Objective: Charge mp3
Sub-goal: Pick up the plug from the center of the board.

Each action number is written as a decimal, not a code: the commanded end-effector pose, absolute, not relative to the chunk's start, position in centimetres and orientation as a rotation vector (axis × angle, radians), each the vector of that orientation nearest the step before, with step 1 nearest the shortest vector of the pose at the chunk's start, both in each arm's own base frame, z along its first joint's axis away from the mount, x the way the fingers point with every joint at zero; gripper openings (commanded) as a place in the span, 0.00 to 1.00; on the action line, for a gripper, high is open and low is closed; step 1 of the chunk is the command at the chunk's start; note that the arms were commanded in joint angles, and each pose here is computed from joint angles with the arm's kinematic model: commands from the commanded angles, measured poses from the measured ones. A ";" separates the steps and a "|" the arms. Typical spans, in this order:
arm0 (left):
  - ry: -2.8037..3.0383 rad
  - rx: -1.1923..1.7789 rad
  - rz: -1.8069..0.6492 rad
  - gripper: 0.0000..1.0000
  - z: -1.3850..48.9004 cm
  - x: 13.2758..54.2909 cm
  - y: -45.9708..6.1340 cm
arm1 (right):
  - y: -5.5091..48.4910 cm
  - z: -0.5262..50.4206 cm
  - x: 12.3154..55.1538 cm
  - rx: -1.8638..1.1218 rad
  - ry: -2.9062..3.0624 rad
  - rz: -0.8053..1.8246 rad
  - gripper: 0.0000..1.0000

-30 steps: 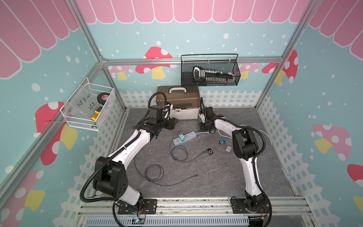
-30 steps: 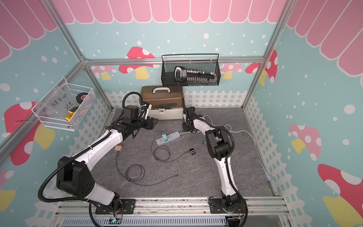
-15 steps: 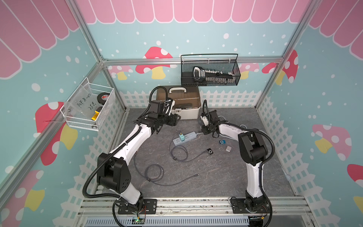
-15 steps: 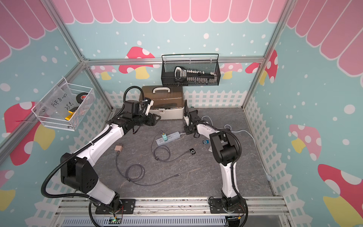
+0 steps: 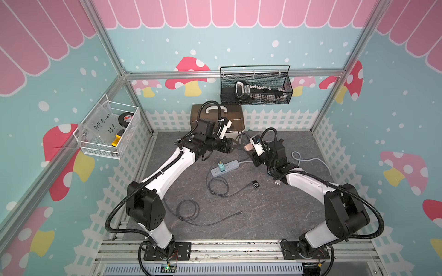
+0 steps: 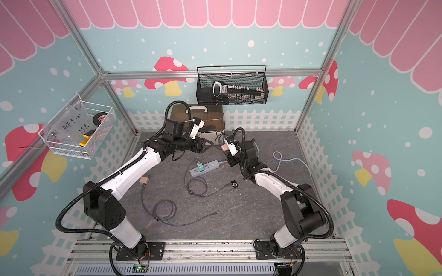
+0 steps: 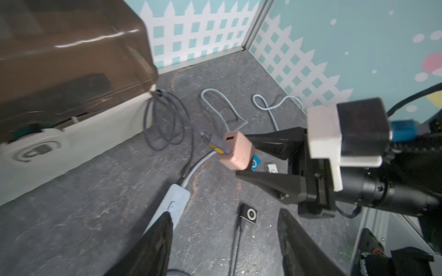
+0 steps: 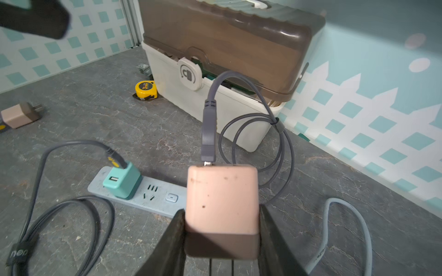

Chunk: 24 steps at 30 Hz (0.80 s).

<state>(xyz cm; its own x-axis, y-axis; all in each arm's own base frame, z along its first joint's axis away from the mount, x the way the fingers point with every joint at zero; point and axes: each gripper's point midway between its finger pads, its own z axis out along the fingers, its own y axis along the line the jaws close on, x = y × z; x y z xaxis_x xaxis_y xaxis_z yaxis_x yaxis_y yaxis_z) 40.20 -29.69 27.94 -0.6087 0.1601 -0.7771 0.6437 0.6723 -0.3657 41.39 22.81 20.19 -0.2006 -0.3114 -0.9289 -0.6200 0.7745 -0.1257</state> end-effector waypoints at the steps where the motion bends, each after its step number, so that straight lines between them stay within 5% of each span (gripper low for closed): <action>1: 2.176 0.620 -0.888 0.69 27.9 39.1 -31.5 | 23.3 23.3 40.1 -0.748 1.642 0.286 0.16; 24: 2.251 0.593 -0.969 0.67 27.0 36.5 -33.2 | 22.5 25.1 36.5 -0.752 1.459 0.262 0.15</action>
